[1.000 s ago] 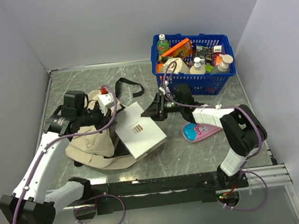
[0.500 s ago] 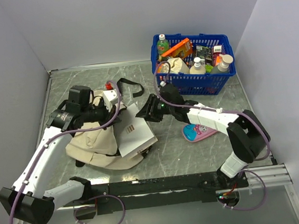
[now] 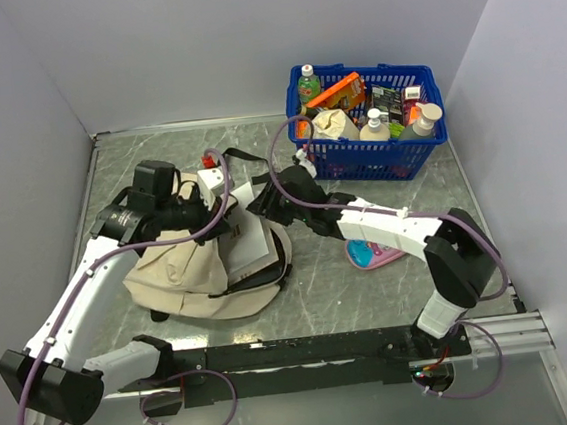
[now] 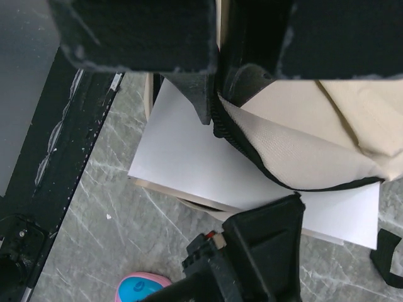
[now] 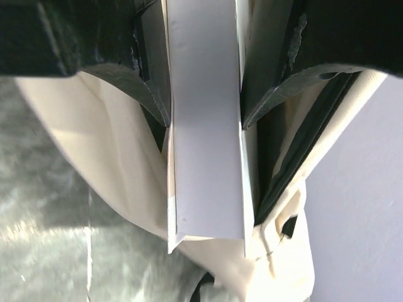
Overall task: Pack the student bag
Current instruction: Place the book in the student bag.
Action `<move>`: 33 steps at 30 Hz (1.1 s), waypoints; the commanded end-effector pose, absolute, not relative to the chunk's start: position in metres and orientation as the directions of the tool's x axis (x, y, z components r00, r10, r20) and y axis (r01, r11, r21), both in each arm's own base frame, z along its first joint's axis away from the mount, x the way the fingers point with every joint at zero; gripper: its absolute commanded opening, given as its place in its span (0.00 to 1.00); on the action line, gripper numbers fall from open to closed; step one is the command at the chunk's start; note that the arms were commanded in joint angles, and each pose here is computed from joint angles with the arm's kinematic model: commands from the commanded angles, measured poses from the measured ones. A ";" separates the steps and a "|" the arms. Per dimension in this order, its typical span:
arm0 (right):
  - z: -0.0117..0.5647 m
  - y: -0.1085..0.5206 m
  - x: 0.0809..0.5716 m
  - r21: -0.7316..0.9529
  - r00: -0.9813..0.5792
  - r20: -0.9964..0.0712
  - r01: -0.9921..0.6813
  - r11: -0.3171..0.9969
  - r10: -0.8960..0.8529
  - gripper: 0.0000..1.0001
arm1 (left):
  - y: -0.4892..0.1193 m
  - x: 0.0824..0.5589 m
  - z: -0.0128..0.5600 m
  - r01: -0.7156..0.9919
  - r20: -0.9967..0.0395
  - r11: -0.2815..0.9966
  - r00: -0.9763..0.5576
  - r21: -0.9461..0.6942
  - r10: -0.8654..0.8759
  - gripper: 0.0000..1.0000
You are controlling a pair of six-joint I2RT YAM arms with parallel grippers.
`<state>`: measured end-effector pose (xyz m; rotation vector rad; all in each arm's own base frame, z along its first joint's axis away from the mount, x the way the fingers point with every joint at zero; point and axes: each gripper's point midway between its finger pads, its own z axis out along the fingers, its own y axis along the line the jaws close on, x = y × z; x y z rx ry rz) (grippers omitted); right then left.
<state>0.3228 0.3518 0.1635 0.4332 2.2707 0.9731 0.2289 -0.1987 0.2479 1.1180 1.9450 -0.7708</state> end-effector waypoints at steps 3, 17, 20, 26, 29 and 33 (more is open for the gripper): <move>0.200 0.366 0.375 0.793 -0.574 -0.479 0.042 0.608 0.664 0.00 | -0.224 0.212 0.291 0.946 -0.910 0.297 -0.231 -0.128 0.344 0.01; 0.152 0.410 0.266 0.733 -0.873 -0.390 -0.101 0.673 0.293 0.45 | -0.225 0.220 0.293 0.946 -0.914 0.306 -0.212 -0.104 0.346 0.01; 0.144 0.400 0.256 0.717 -0.886 -0.371 -0.084 0.692 0.277 0.52 | -0.226 0.224 0.294 0.944 -0.916 0.312 -0.214 -0.105 0.340 0.01; 0.149 0.395 0.240 0.677 -0.894 -0.423 -0.203 0.708 0.149 0.55 | -0.226 0.227 0.298 0.942 -0.917 0.321 -0.207 -0.093 0.341 0.01; 0.135 0.382 0.226 0.639 -0.897 -0.438 -0.268 0.721 0.055 0.63 | -0.224 0.226 0.297 0.943 -0.915 0.321 -0.202 -0.086 0.349 0.01; 0.114 0.374 0.206 0.648 -0.906 -0.413 -0.364 0.669 -0.093 0.69 | -0.224 0.226 0.294 0.942 -0.914 0.324 -0.202 -0.083 0.352 0.01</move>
